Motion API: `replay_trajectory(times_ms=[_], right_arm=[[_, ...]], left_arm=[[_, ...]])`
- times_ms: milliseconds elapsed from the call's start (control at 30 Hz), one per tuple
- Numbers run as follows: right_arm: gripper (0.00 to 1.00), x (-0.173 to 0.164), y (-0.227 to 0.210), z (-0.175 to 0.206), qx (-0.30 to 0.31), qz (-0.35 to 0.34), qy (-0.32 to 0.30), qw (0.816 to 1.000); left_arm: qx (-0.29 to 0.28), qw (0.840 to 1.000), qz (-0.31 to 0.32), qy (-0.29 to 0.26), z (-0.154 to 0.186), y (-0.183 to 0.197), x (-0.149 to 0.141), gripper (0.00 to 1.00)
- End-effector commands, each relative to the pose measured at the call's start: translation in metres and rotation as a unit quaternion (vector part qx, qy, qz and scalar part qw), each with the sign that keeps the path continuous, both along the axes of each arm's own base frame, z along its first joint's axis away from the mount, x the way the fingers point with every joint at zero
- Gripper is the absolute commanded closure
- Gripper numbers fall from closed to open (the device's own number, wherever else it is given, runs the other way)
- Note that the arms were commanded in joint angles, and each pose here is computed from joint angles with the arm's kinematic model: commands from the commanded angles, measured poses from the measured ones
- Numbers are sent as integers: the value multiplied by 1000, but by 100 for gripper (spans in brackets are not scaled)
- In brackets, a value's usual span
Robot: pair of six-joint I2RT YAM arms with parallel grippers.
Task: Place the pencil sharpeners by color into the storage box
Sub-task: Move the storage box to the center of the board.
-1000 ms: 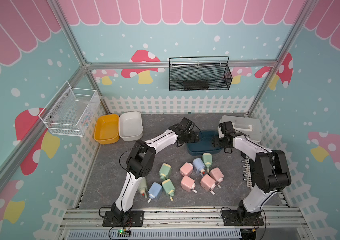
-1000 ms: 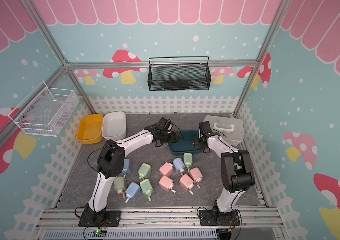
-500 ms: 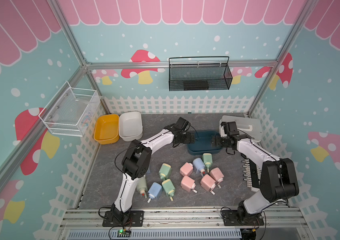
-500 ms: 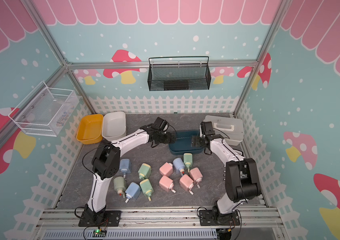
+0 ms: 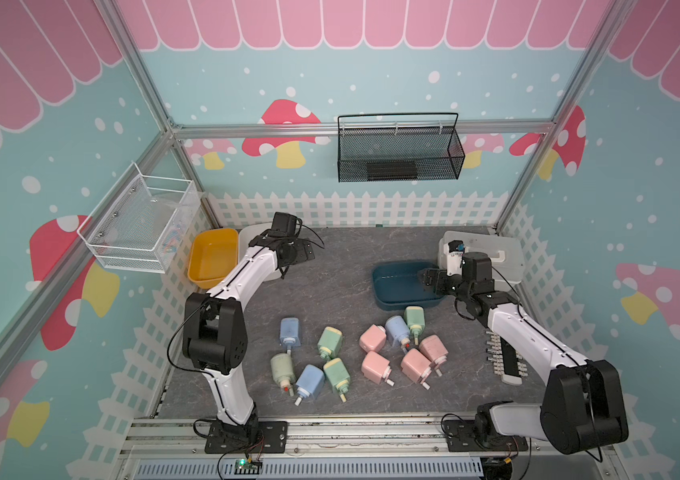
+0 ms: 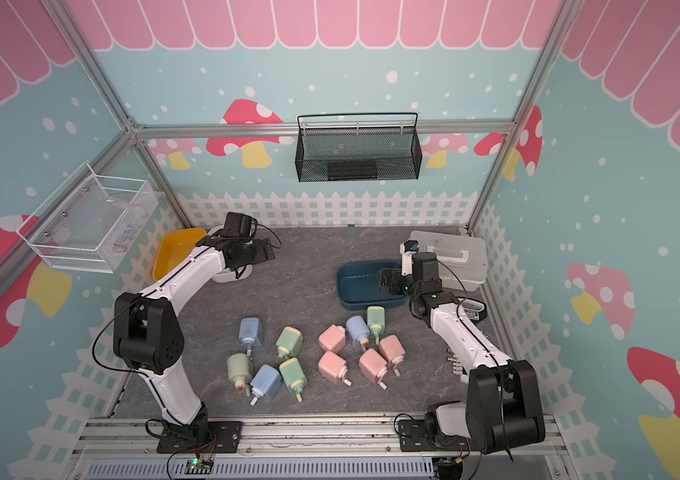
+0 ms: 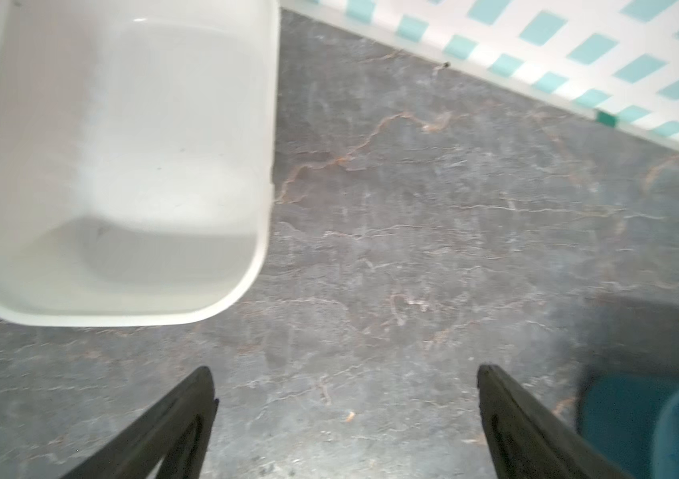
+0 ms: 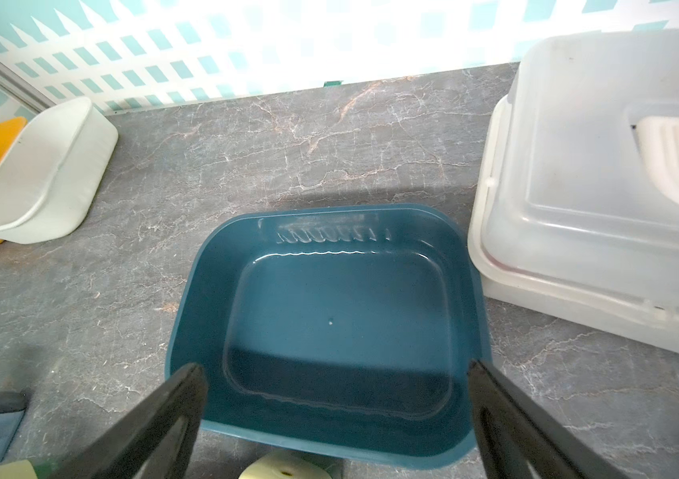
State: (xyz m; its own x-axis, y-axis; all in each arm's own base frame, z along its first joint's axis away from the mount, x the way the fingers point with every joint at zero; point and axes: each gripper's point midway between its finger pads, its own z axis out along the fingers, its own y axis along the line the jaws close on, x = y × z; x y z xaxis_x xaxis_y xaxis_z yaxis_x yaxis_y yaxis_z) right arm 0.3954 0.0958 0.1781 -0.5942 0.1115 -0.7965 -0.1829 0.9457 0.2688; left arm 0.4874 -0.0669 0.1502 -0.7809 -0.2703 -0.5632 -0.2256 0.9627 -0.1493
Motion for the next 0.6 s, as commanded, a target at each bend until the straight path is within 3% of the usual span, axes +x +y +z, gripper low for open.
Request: replay_trajectory(times_ms=[0, 300, 567], right_arm=[[1, 8, 7, 29, 22, 7, -41, 999], [1, -7, -25, 24, -25, -38, -62, 997], [2, -20, -32, 30, -57, -36, -71, 995]], left_arm=[[46, 999, 6, 29, -9, 20, 9, 1], [71, 996, 42, 39, -17, 51, 59, 2], [57, 996, 32, 52, -40, 54, 96, 13]])
